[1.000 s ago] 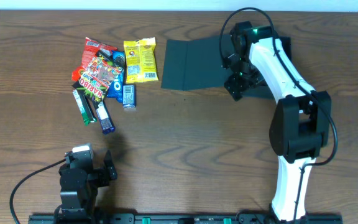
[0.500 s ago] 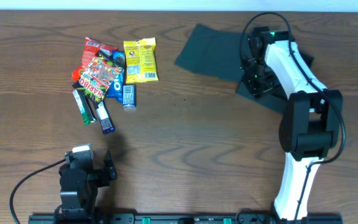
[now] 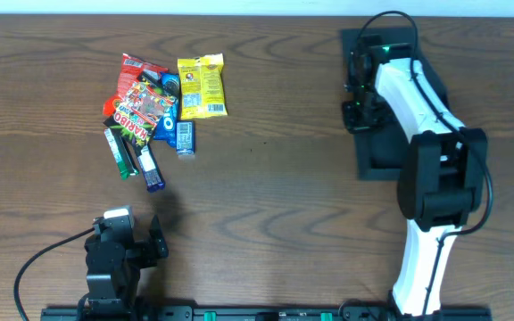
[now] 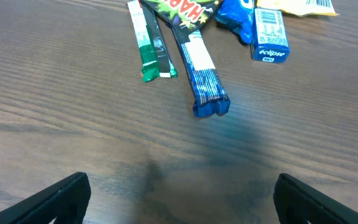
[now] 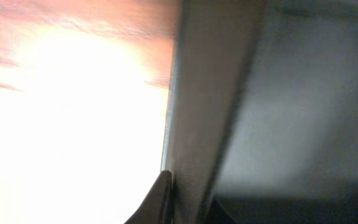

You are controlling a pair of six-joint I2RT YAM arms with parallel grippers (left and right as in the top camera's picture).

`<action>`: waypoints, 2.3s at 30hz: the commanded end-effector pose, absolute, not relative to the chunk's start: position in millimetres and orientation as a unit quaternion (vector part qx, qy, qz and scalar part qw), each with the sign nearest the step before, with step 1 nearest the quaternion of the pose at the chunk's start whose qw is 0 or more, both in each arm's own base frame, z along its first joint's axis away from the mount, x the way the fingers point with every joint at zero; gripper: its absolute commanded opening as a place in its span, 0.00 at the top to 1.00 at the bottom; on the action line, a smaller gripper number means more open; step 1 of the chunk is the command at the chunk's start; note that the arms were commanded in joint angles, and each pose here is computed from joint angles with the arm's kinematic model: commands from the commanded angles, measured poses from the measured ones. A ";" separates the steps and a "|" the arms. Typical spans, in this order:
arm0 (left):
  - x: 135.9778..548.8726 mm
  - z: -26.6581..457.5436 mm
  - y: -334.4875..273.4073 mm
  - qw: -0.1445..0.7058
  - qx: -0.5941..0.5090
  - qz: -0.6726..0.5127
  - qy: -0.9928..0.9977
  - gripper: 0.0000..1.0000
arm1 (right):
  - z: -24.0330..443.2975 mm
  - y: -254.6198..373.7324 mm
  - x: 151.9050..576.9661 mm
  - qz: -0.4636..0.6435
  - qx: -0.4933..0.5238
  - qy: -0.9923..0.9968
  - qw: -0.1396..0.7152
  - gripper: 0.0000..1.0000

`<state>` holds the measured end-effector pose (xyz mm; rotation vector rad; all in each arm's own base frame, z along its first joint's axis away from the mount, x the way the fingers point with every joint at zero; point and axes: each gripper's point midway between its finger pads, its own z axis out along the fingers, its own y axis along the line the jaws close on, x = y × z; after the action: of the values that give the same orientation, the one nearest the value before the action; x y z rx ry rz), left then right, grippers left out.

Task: Pack container
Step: 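Push the black box lid open with the right gripper, then sweep the right gripper along the lid, folding it fully back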

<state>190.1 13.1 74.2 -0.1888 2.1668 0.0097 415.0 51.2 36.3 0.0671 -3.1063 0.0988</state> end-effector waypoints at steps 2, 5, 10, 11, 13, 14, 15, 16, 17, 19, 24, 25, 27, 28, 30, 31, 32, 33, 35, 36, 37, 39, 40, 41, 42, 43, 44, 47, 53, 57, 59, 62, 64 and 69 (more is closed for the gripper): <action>189.4 70.2 12.9 0.461 -0.071 0.006 0.884 0.05 | 32.6 109.3 423.7 -0.053 -0.051 -0.997 -0.002 0.91; 189.4 70.2 12.9 0.461 -0.071 0.006 0.884 0.05 | 35.5 143.3 434.0 -0.095 -0.062 -0.993 -0.025 0.89; 189.4 70.1 12.8 0.461 -0.071 0.006 0.885 0.05 | 40.2 187.1 444.3 -0.124 -0.029 -0.990 -0.065 0.85; 189.4 70.1 12.9 0.461 -0.071 0.006 0.885 0.05 | 41.1 195.8 444.9 -0.127 -0.020 -0.989 -0.072 0.85; 189.4 70.2 12.8 0.461 -0.071 0.006 0.884 0.05 | 42.4 212.0 443.7 -0.132 -0.002 -0.988 -0.081 0.85; 189.4 70.1 12.9 0.461 -0.071 0.006 0.885 0.05 | 42.8 218.2 442.4 -0.133 0.005 -0.988 -0.084 0.85; 189.4 70.2 12.8 0.461 -0.071 0.006 0.884 0.05 | 43.1 225.6 440.2 -0.134 0.016 -0.987 -0.086 0.85; 189.4 70.2 12.9 0.461 -0.071 0.006 0.884 0.05 | 43.0 231.6 437.7 -0.133 0.027 -0.987 -0.088 0.85; 189.4 70.2 12.9 0.461 -0.071 0.006 0.884 0.05 | 42.7 236.2 435.2 -0.129 0.037 -0.987 -0.089 0.85; 189.4 70.2 12.9 0.461 -0.071 0.006 0.884 0.05 | 41.7 242.0 430.9 -0.116 0.051 -0.988 -0.092 0.85; 189.4 70.2 12.9 0.461 -0.071 0.006 0.884 0.05 | 40.4 255.6 420.0 -0.101 0.090 -0.986 -0.093 0.85; 189.4 70.1 12.9 0.461 -0.071 0.006 0.885 0.05 | 40.2 257.1 418.8 -0.097 0.094 -0.986 -0.094 0.85; 189.4 70.2 12.9 0.461 -0.071 0.006 0.884 0.05 | 39.7 257.5 417.7 -0.087 0.096 -0.987 -0.097 0.85; 189.4 70.1 12.9 0.461 -0.071 0.006 0.885 0.05 | 39.6 258.2 417.0 -0.086 0.097 -0.987 -0.097 0.84; 189.4 70.1 12.9 0.461 -0.071 0.006 0.885 0.05 | 39.7 259.1 416.8 -0.089 0.075 -0.989 -0.096 0.85; 189.4 70.2 12.9 0.461 -0.071 0.006 0.884 0.05 | 40.1 259.7 417.8 -0.091 0.060 -0.989 -0.096 0.87; 189.4 70.2 12.8 0.461 -0.071 0.006 0.884 0.05 | 40.3 260.5 418.8 -0.093 0.058 -0.989 -0.099 0.87; 189.4 70.1 12.8 0.461 -0.071 0.006 0.885 0.05 | 40.7 261.7 419.8 -0.094 0.059 -0.989 -0.101 0.87; 189.4 70.2 12.9 0.461 -0.071 0.006 0.884 0.05 | 41.2 263.5 421.2 -0.094 0.061 -0.988 -0.106 0.87; 189.4 70.1 12.9 0.461 -0.071 0.006 0.885 0.05 | 41.3 263.8 421.5 -0.091 0.062 -0.988 -0.109 0.87; 189.4 70.2 12.9 0.461 -0.071 0.006 0.884 0.05 | 41.3 264.4 421.5 -0.089 0.063 -0.988 -0.111 0.87; 189.4 70.2 12.9 0.461 -0.071 0.006 0.884 0.05 | 41.4 267.4 420.2 -0.089 0.070 -0.987 -0.112 0.86; 189.4 70.2 12.9 0.461 -0.071 0.006 0.884 0.05 | 41.4 268.2 419.5 -0.087 0.071 -0.987 -0.112 0.86; 189.4 70.1 12.9 0.461 -0.071 0.006 0.885 0.05 | 41.3 268.9 419.0 -0.086 0.072 -0.987 -0.113 0.87; 189.4 70.1 12.8 0.461 -0.071 0.006 0.885 0.05 | 41.4 269.9 418.5 -0.087 0.073 -0.987 -0.113 0.86; 189.4 70.2 12.8 0.461 -0.071 0.006 0.884 0.05 | 41.4 270.8 418.2 -0.087 0.074 -0.987 -0.113 0.86; 189.4 70.1 12.9 0.461 -0.071 0.006 0.885 0.05 | 41.4 271.0 418.1 -0.087 0.074 -0.987 -0.113 0.87; 189.4 70.1 12.9 0.461 -0.071 0.006 0.885 0.05 | 41.4 273.0 416.5 -0.087 0.077 -0.987 -0.112 0.87; 189.4 70.2 12.9 0.461 -0.071 0.006 0.884 0.05 | 41.7 279.5 414.0 -0.087 0.072 -0.987 -0.115 0.86; 189.4 70.2 12.9 0.461 -0.071 0.006 0.884 0.04 | 41.8 282.5 411.9 -0.088 0.075 -0.987 -0.115 0.87; 189.4 70.2 12.8 0.461 -0.071 0.006 0.884 0.05 | 41.8 285.3 410.1 -0.089 0.079 -0.986 -0.115 0.87; 189.4 70.2 12.9 0.461 -0.071 0.006 0.884 0.05 | 41.8 289.6 407.1 -0.089 0.084 -0.986 -0.114 0.86; 189.4 70.2 12.8 0.461 -0.071 0.006 0.884 0.05 | 41.9 291.8 405.8 -0.090 0.085 -0.986 -0.115 0.86; 189.4 70.2 12.9 0.461 -0.071 0.006 0.884 0.05 | 42.1 295.0 404.4 -0.092 0.079 -0.986 -0.115 0.86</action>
<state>190.1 13.1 74.2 -0.1888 2.1668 0.0097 408.6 287.9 46.5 0.2745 -3.3505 -0.3148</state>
